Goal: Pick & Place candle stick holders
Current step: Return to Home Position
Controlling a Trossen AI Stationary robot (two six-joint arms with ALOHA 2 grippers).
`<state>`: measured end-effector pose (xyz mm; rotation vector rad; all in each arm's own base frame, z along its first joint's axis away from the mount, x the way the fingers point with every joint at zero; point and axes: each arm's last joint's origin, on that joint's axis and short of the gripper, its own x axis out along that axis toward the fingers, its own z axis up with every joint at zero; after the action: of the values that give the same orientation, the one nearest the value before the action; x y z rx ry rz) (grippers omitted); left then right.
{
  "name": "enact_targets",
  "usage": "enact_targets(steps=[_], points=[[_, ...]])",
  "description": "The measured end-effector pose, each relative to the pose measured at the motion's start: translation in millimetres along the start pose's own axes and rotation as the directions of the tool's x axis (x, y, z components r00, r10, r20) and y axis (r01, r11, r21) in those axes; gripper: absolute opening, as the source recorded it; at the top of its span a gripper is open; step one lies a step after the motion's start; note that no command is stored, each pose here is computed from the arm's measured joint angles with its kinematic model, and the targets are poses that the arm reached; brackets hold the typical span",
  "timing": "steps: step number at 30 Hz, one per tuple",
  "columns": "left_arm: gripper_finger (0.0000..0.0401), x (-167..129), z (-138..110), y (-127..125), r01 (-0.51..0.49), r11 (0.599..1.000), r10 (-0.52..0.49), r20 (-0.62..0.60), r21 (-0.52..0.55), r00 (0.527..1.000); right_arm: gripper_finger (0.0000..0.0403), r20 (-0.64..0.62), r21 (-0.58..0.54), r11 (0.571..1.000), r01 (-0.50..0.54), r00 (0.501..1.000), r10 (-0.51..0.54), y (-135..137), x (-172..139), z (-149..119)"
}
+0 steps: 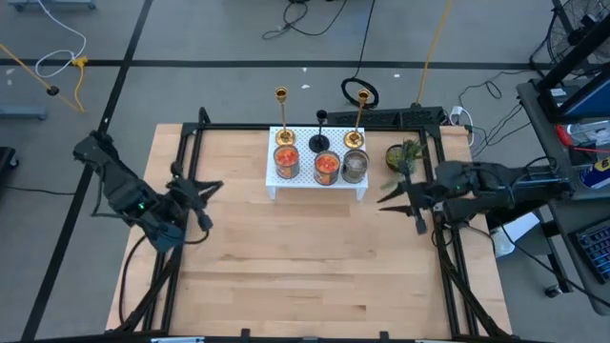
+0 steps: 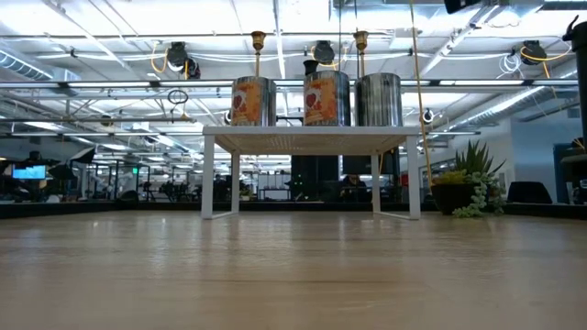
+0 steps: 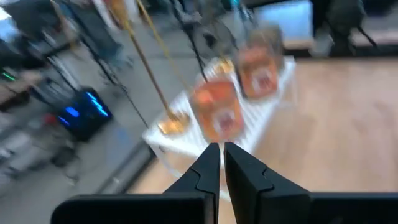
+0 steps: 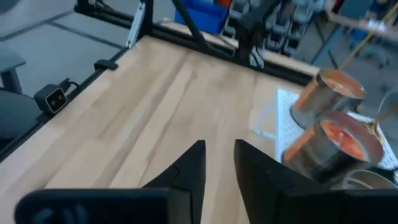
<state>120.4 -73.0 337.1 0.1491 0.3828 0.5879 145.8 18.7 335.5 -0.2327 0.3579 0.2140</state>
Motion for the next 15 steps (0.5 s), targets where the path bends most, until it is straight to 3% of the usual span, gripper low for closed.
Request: enact_targets(steps=[4,7,11,15], points=[[0.0030,10,-37,-7,0.115,0.986,-0.122,-0.050,-0.120,0.991,0.0071,0.103,-0.032,0.999,0.011,0.995,-0.008,6,7,-26],[0.0030,19,-62,-22,0.238,0.958,-0.248,-0.043,-0.162,0.968,0.0062,0.127,-0.036,0.998,-0.049,0.990,0.053,12,12,-45],[0.0030,28,-80,-40,0.415,0.908,-0.413,0.042,-0.056,0.910,0.0049,0.154,-0.023,0.995,-0.093,0.983,0.096,17,14,-59],[0.0031,35,-81,-44,0.529,0.846,-0.532,0.174,0.069,0.829,0.0035,0.161,-0.022,0.996,-0.088,0.983,0.091,17,10,-63]])
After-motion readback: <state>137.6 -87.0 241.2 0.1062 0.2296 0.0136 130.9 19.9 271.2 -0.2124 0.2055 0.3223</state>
